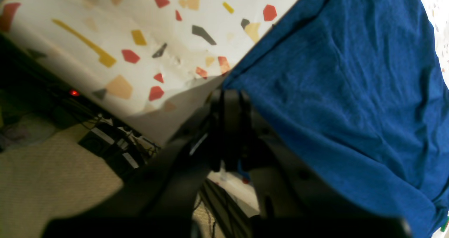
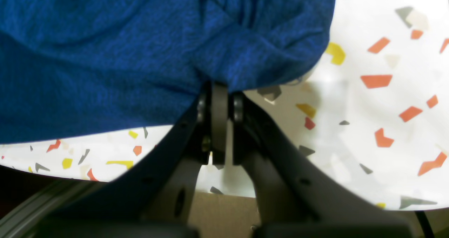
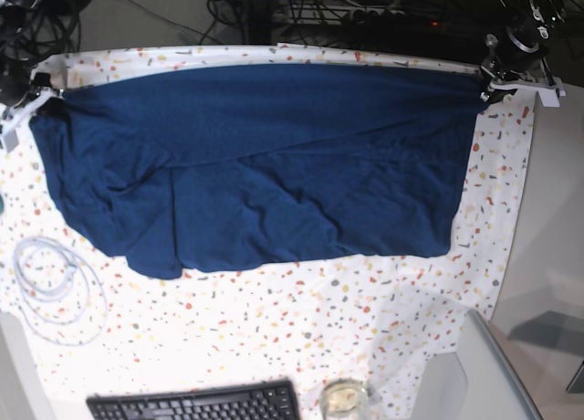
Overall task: Layout the t-shirt on the table in an organized manner, then fold the t-shirt properly
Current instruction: 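Pull the held edge taut and lay it flat along the cloth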
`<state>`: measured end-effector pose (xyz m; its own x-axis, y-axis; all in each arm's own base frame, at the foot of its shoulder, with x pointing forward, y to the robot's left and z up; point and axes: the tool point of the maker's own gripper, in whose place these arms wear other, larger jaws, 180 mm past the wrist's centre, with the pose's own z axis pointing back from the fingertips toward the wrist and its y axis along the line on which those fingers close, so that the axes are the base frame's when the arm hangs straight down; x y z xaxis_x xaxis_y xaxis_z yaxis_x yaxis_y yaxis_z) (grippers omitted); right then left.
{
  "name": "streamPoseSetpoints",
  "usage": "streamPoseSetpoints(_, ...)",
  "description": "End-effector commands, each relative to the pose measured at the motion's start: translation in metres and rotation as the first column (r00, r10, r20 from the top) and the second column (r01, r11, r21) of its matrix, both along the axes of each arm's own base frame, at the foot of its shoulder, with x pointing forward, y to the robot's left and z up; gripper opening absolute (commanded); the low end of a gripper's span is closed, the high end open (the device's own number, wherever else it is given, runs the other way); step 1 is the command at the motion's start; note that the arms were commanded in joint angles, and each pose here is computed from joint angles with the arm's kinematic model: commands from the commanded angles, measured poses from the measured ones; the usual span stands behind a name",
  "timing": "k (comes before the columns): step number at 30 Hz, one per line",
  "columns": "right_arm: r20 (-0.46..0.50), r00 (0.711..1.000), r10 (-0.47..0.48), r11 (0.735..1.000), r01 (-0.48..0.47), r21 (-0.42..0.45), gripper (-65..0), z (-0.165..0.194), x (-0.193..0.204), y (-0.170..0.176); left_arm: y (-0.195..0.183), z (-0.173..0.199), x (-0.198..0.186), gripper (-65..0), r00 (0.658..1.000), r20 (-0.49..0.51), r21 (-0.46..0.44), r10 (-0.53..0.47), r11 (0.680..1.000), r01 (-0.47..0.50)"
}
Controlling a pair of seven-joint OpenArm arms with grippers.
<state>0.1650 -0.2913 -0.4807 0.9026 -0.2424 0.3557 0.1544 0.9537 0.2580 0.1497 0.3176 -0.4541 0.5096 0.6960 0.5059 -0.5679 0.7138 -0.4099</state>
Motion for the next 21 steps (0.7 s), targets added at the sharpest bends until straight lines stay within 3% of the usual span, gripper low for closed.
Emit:
streamPoseSetpoints(1,0.048,0.999,0.001,1.0,0.0,-0.029,-65.0,0.012,0.011,-0.012,0.013,0.015,0.012,-65.0,0.999,0.049,0.042,-0.002,0.999,0.0)
streamPoseSetpoints(9,0.08,0.997,0.002,1.0,0.0,-0.025,-65.0,0.018,0.028,-0.01,0.023,0.028,0.031,-65.0,0.996,0.091,0.068,-0.011,0.998,0.005)
streamPoseSetpoints(21,0.002,1.0,0.005,1.0,-0.005,-0.019,-65.0,0.003,-0.01,-0.007,0.024,0.021,0.014,-65.0,0.999,0.052,0.07,-0.008,0.998,0.005)
